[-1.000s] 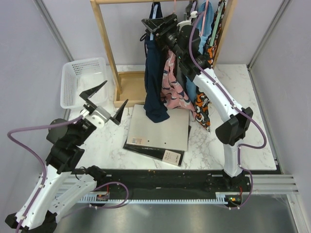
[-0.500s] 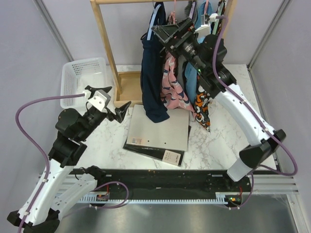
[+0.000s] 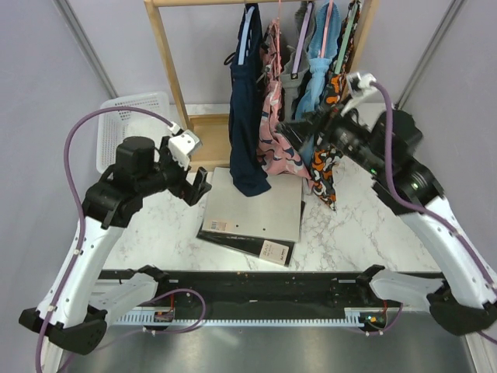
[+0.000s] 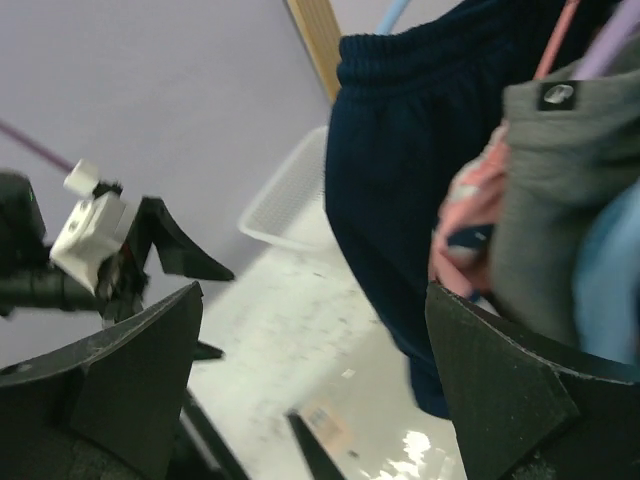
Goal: Place the shorts on the hanger
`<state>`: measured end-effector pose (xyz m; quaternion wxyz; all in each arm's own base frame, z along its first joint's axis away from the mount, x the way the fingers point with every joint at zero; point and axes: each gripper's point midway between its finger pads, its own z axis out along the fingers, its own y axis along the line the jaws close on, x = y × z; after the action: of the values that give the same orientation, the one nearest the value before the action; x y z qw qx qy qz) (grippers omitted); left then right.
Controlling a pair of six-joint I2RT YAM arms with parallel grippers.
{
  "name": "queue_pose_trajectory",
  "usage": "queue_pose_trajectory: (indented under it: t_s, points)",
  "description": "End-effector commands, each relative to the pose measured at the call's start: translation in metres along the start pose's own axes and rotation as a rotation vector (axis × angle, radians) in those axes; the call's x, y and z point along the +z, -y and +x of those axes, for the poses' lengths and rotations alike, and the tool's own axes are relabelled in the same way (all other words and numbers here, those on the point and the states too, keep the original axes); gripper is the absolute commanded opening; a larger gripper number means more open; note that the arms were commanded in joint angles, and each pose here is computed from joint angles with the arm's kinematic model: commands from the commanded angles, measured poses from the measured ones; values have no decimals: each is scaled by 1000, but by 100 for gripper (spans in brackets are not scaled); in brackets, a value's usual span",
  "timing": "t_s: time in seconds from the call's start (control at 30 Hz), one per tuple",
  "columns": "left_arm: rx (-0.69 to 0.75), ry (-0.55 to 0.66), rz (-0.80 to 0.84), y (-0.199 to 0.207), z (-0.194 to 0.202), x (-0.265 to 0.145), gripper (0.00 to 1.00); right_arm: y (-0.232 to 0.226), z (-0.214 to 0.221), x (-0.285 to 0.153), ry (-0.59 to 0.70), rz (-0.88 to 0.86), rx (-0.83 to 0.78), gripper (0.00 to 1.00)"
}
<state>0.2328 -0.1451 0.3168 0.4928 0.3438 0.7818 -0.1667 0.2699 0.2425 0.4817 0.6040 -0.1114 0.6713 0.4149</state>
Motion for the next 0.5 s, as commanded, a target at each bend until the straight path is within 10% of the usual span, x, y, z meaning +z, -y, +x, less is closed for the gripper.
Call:
queue_pose_trajectory:
  t_s: [0.0, 0.47]
  points:
    - [-83, -282, -13, 2, 59, -9, 99, 33, 9, -71, -41, 147, -319, 98]
    - [-270, -294, -329, -44, 94, -39, 99, 138, 93, -181, -174, 564, -327, 98]
